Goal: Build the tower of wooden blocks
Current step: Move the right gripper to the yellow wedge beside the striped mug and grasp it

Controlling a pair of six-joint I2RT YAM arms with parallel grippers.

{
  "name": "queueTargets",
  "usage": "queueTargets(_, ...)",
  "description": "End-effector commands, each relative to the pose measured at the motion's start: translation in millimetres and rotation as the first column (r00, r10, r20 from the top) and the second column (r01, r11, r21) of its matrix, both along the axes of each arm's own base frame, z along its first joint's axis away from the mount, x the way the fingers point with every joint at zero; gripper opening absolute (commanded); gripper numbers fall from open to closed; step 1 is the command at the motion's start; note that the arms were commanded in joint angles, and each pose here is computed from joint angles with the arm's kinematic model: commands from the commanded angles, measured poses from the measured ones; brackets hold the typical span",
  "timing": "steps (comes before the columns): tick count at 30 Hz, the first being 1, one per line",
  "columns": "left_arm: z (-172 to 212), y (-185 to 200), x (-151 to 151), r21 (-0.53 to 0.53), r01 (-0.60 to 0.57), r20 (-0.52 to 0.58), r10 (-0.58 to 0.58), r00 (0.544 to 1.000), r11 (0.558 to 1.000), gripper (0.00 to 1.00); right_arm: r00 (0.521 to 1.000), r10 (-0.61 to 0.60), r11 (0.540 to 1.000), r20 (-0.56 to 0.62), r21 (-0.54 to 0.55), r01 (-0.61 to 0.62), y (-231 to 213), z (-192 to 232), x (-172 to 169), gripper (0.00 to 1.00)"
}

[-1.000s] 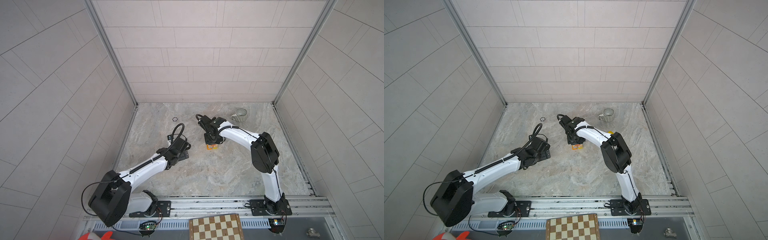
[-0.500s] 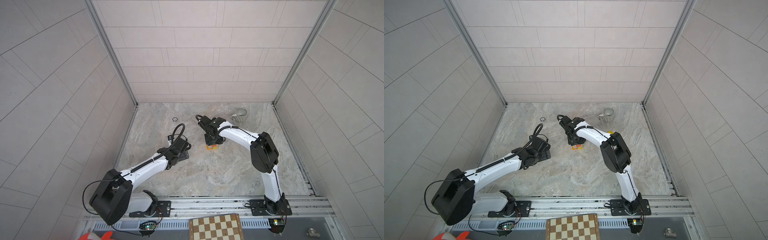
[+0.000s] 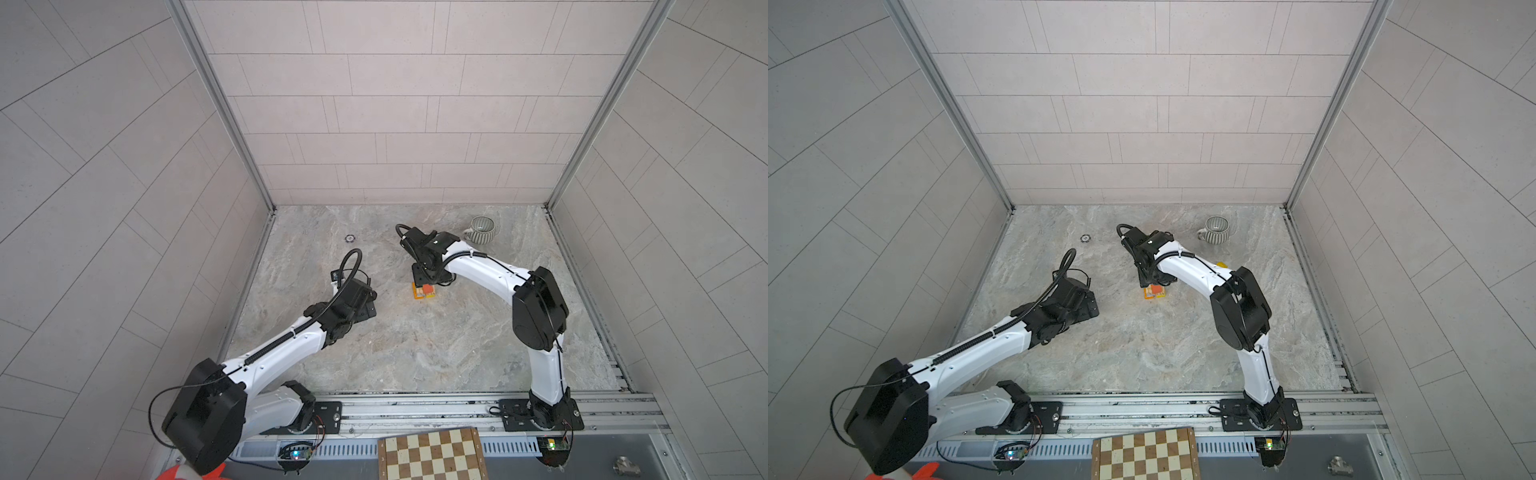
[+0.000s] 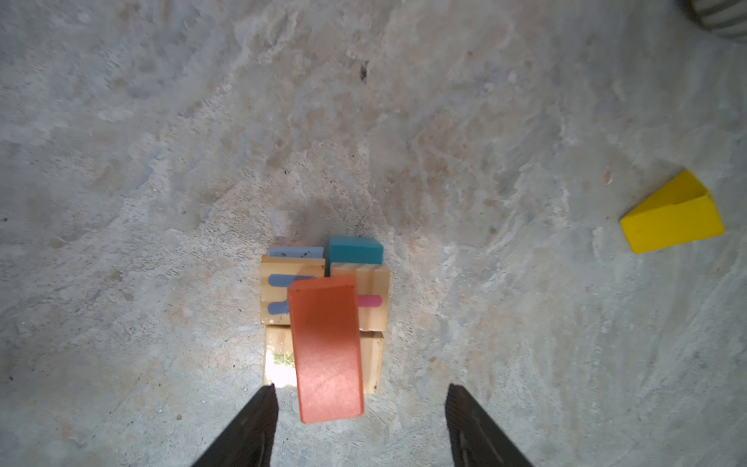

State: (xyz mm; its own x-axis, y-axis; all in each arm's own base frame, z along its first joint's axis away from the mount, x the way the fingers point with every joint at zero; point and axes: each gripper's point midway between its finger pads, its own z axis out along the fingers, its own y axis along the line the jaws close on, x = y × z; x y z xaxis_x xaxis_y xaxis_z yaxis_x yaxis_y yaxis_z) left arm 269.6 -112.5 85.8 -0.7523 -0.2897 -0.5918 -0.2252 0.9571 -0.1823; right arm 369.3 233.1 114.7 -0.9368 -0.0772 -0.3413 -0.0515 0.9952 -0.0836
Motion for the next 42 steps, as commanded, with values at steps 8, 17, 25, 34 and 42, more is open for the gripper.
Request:
queueTargets(8, 2, 7, 2, 0.031, -0.001, 0.042, 0.0, 0.999, 1.0, 1.0, 0.956, -0.274, 0.962, 0.105, 0.032, 0.272, -125, 32, 19, 0.69)
queueTargets(17, -9, 3, 16, 0.088, 0.005, 0.018, -0.006, 1.0, 0.996, 1.0, 0.893, -0.429, 0.903, 0.134, 0.085, 0.422, -189, 11, 38, 0.74)
queueTargets(25, -21, -9, 30, 0.142, 0.021, -0.081, -0.009, 0.997, 0.99, 1.0, 0.866, -0.492, 0.869, 0.091, 0.105, 0.483, -212, -30, 61, 0.72)
queueTargets(34, -29, -13, 36, 0.169, 0.057, -0.103, -0.04, 0.994, 0.984, 1.0, 0.86, -0.506, 0.86, 0.067, 0.118, 0.497, -214, -65, 76, 0.64)
queueTargets(42, -37, -18, 38, 0.167, 0.075, -0.129, -0.053, 0.99, 0.983, 1.0, 0.857, -0.513, 0.855, 0.044, 0.116, 0.506, -215, -80, 83, 0.56)
